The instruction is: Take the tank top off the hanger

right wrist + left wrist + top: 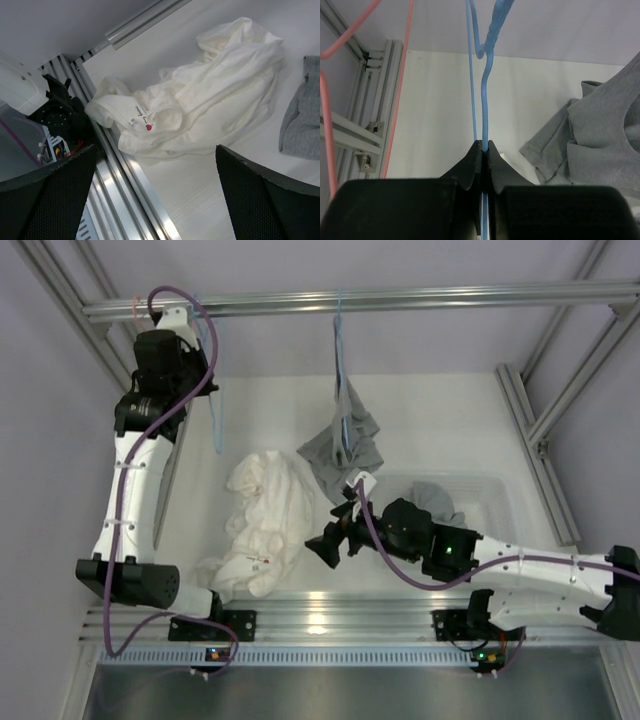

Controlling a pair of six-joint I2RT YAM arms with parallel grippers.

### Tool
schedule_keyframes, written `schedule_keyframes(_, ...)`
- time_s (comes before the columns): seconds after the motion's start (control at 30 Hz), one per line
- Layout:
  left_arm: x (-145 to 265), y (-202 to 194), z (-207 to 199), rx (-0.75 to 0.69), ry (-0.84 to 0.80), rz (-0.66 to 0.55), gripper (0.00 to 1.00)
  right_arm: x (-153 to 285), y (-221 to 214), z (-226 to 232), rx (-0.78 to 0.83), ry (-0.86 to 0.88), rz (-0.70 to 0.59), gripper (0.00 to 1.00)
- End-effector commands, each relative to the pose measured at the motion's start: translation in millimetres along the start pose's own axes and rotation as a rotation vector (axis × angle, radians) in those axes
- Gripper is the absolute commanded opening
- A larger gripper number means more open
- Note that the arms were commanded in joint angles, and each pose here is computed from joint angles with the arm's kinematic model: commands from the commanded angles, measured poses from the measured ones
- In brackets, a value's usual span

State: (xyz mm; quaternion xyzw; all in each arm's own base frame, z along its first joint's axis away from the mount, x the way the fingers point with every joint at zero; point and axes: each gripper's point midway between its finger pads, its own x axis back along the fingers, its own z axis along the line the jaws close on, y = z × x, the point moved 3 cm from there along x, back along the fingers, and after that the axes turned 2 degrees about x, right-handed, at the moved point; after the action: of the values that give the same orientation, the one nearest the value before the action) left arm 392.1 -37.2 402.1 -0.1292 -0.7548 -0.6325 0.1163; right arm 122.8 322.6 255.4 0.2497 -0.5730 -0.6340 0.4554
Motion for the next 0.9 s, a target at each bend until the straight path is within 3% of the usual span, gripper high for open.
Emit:
schedule_keyframes(0.0,12,-18,7,0.017,0.026,0.061,0.01,-10,12,6,0.034,-0.001,-0.014,0.99)
schedule_keyframes(0.03,14,-21,8,0.021,0.032,0.064,0.06,-16,7,4,0.041,-0.014,0.006,0.99)
schedule_keyframes(0.07,25,-18,8,0.028,0.029,0.043,0.33,-19,6,4,0.044,-0.017,0.012,0.99)
schedule_keyframes(0.13,43,-14,9,0.031,0.034,0.008,0.48,-26,4,5,0.048,-0.021,0.022,0.99)
schedule_keyframes(0.17,47,-19,12,0.029,0.044,0.011,0.70,-28,8,5,0.052,-0.023,0.015,0.99)
schedule_keyframes(0.2,53,-19,14,0.029,0.057,-0.001,0.81,-31,7,5,0.056,-0.026,0.019,0.99)
schedule_keyframes(0.27,71,-24,15,0.025,0.044,-0.020,0.85,-39,9,7,0.069,-0.025,0.026,0.99)
schedule_keyframes(0.33,84,-29,16,0.030,0.044,-0.032,0.99,-49,4,9,0.090,-0.015,0.051,0.99)
schedule_keyframes(0.53,147,-59,28,0.120,0.065,-0.130,0.99,-85,-16,9,0.146,-0.006,0.140,0.99)
schedule_keyframes(0.63,189,-75,37,0.159,0.071,-0.250,0.99,-105,-33,7,0.187,-0.004,0.202,0.99)
schedule_keyframes(0.77,210,-105,45,0.165,0.044,-0.369,0.99,-132,-53,2,0.238,0.002,0.262,0.99)
schedule_keyframes(0.87,220,-126,55,0.195,0.059,-0.454,0.99,-159,-56,-17,0.251,-0.114,0.316,0.99)
